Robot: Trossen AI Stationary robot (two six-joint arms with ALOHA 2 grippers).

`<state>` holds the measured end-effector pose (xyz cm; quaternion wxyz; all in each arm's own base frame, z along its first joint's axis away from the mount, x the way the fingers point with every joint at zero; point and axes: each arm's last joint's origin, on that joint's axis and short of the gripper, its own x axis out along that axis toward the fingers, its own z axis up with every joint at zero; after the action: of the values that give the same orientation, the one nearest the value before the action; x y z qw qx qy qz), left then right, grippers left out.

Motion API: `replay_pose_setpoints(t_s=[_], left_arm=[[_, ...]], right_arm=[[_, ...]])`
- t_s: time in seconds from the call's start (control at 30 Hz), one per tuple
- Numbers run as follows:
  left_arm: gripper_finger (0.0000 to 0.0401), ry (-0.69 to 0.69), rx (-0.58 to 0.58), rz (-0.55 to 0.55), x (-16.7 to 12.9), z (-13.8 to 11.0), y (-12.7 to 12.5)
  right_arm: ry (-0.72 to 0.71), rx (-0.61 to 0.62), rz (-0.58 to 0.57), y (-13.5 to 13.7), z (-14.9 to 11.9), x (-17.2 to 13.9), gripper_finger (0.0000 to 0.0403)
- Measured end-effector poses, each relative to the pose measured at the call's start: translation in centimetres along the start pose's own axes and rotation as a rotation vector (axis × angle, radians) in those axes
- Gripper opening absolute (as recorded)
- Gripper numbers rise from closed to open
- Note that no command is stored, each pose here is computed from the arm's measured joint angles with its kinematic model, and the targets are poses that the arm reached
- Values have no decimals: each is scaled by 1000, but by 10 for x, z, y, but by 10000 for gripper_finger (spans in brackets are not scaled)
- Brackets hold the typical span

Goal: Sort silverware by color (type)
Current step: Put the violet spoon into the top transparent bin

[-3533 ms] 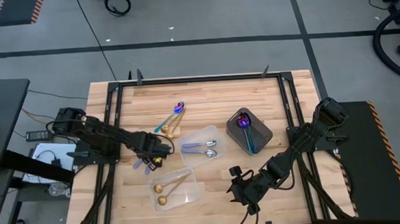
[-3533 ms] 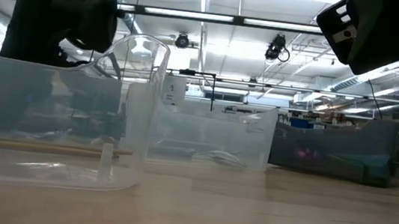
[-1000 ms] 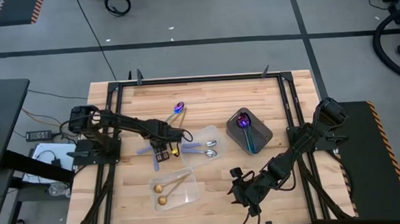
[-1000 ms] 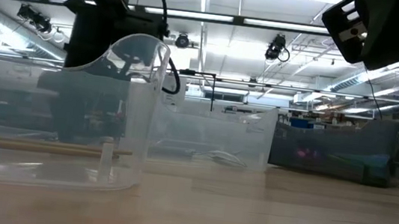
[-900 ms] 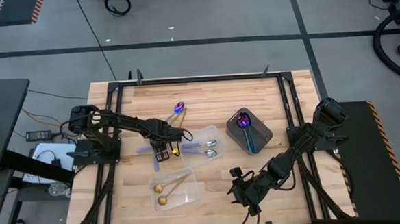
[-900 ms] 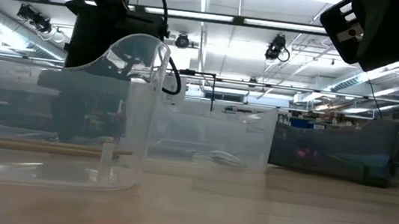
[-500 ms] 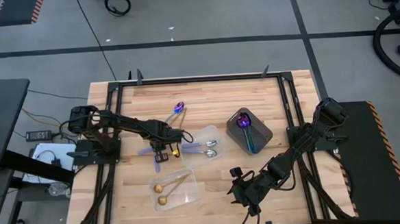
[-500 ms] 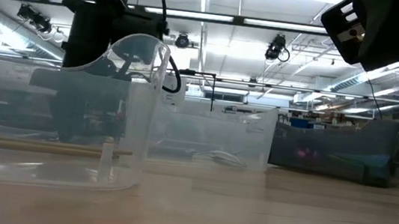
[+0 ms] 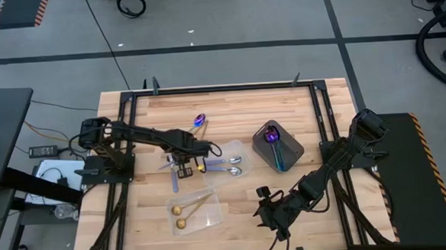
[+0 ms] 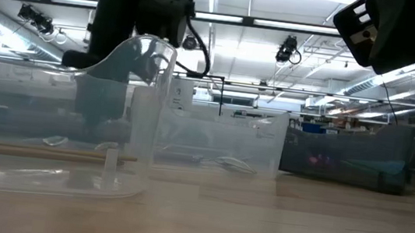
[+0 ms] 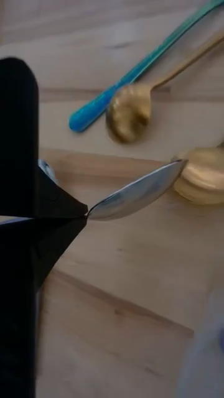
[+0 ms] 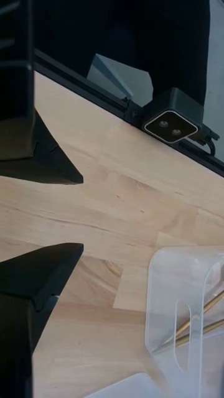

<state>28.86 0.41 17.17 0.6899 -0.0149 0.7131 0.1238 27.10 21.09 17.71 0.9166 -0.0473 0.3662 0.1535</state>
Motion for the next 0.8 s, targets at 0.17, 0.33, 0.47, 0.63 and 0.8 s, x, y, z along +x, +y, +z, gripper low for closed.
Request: replay_pose_setpoints(t_s=[0.17, 0.33, 0.47, 0.63, 0.8], left_arm=[[1, -21, 19, 18, -16, 7, 3], [1, -82, 17, 87, -36, 17, 6], [0, -162, 8, 121, -55, 28, 8], [0, -288, -31, 97, -84, 42, 7], [0, -460, -48, 56, -114, 55, -1]], right_arm=[[0, 0, 0, 0, 0, 0, 174], [1, 8, 0, 0, 0, 0, 174], [10, 15, -1, 0, -1, 0, 174], [90, 41, -25, -1, -9, -1, 174], [174, 81, -82, -5, -18, -2, 174]])
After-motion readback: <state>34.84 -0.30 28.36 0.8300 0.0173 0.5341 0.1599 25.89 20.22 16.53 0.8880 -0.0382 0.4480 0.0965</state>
